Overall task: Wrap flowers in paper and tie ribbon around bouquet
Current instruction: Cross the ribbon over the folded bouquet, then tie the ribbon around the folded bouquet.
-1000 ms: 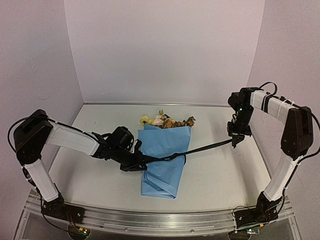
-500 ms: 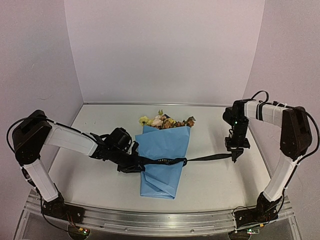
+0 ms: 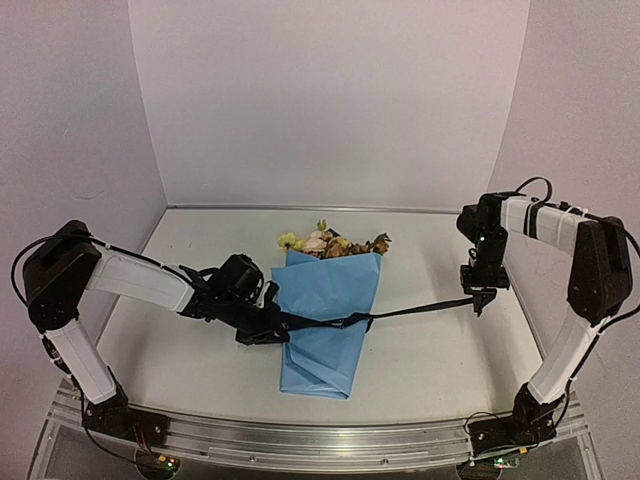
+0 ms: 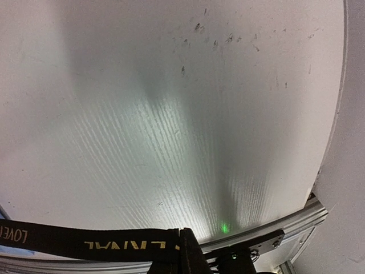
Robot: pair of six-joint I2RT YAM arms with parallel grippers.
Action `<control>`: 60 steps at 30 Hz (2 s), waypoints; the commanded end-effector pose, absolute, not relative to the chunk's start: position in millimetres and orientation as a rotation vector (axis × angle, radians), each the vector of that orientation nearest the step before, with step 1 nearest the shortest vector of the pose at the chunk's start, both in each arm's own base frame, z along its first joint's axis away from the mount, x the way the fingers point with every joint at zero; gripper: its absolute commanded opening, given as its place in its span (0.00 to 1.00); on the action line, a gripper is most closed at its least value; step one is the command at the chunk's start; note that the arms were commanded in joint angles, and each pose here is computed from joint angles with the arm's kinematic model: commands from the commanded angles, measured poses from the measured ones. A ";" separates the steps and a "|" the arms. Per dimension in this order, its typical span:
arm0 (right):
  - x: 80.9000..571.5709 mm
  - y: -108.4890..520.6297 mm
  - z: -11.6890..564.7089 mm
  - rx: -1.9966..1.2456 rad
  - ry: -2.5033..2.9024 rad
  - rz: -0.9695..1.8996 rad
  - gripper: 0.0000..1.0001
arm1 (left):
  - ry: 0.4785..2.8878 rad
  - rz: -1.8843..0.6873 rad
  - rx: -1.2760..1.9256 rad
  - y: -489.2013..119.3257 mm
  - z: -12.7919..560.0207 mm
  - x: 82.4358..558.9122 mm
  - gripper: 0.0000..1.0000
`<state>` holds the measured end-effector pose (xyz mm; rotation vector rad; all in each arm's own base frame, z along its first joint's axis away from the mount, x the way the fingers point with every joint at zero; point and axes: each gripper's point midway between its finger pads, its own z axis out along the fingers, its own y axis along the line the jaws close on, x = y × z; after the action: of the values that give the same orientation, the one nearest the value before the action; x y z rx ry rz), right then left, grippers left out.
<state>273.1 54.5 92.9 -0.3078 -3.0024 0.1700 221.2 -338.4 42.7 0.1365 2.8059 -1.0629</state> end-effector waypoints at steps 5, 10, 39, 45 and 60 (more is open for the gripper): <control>270.8 21.7 101.4 -0.322 -2.964 0.346 0.00 | 2.818 -1.014 0.091 -326.9 42.9 221.1 0.00; 267.7 14.2 98.4 -0.304 -2.947 0.403 0.00 | 2.820 -1.006 0.087 -325.9 42.0 221.2 0.02; 271.2 13.3 113.0 -0.302 -3.196 0.455 0.55 | 2.663 -1.079 0.225 -336.1 85.6 228.9 0.52; 274.6 15.3 120.8 -0.249 -3.267 0.477 0.80 | 2.602 -1.112 0.255 -334.9 105.2 227.3 0.66; 287.7 126.4 120.1 0.476 -3.535 0.002 0.98 | 2.434 -0.548 0.498 -285.0 135.2 274.7 0.73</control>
<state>276.9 65.2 116.5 -0.1236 -3.3857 0.1191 249.4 -301.5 117.1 0.3426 2.5333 -0.8085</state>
